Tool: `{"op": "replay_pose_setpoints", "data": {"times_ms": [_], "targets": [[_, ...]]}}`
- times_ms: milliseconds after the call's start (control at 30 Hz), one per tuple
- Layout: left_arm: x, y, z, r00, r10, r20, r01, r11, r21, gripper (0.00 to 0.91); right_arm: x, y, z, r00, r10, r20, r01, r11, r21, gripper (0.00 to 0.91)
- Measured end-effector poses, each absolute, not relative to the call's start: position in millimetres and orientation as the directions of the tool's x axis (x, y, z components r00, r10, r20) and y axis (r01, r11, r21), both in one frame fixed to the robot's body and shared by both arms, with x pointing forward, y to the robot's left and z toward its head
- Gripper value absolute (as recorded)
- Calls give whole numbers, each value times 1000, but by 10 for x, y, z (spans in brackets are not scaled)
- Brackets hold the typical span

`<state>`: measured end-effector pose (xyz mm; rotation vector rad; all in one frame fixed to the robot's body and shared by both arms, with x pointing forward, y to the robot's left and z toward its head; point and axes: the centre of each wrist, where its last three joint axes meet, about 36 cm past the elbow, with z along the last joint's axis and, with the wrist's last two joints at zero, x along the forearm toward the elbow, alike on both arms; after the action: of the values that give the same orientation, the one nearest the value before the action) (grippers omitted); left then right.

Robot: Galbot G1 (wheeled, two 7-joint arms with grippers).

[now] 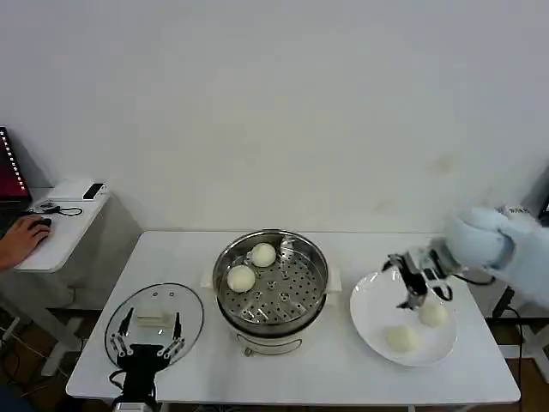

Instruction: Take steamed baozi put them in steamer then cover it.

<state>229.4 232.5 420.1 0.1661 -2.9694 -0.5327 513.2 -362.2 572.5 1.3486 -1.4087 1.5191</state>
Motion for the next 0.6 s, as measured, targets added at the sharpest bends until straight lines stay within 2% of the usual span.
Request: {"op": "replay_pose_setpoints", "data": {"times_ms": [600], "targets": [[2206,2331,4224,-986,-135,102,-89,926,367,907,4834,-3873,4925,-168,-134,977,-962,-192,-192,907]]}}
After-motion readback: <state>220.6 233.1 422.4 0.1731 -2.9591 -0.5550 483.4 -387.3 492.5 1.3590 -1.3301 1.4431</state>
